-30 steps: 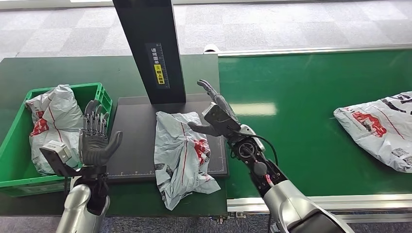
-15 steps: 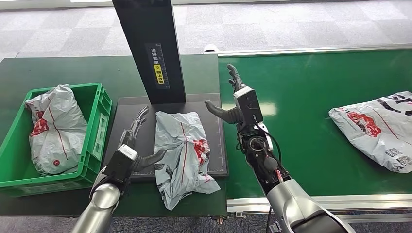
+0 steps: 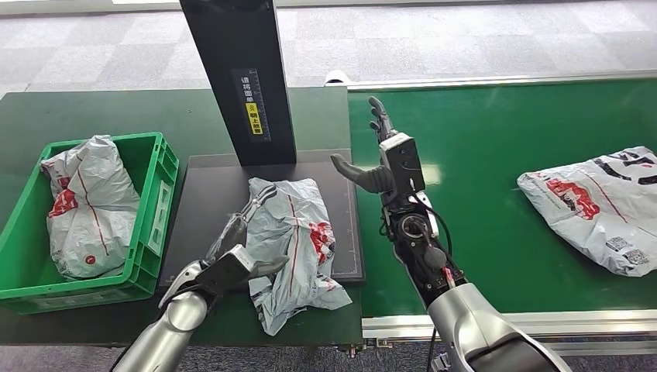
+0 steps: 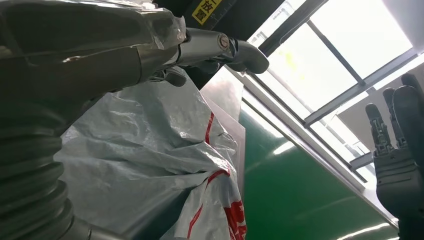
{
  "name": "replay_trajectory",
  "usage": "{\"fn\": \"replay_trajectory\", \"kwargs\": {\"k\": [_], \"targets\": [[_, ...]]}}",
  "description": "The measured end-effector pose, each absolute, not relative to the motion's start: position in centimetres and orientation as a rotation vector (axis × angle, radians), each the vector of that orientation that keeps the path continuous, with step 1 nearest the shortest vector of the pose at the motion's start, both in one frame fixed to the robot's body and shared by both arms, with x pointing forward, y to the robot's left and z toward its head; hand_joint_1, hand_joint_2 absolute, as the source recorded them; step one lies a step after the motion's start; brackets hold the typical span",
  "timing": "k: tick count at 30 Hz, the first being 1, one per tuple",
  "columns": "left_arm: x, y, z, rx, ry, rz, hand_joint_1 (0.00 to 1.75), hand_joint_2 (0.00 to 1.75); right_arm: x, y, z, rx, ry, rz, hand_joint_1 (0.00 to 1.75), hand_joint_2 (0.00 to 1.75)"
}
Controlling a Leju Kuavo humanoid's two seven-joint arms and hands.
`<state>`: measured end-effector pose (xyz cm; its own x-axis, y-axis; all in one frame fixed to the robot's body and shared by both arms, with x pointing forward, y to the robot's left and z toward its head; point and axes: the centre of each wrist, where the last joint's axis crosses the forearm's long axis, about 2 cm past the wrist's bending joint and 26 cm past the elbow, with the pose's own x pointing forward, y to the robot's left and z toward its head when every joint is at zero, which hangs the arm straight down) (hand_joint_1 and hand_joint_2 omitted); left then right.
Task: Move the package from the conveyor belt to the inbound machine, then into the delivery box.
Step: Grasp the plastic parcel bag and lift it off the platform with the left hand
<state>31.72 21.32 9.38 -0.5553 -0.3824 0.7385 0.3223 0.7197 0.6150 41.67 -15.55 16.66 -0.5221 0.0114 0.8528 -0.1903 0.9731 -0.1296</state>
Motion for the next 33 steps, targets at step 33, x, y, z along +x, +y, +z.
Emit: {"fn": "replay_trajectory", "kwargs": {"k": [33], "targets": [[31.9,20.4,6.8,0.109,-1.589,-1.371,0.03,1.75,41.4,-15.2,16.1,0.143,-2.016,0.419,0.00,1.75]]}}
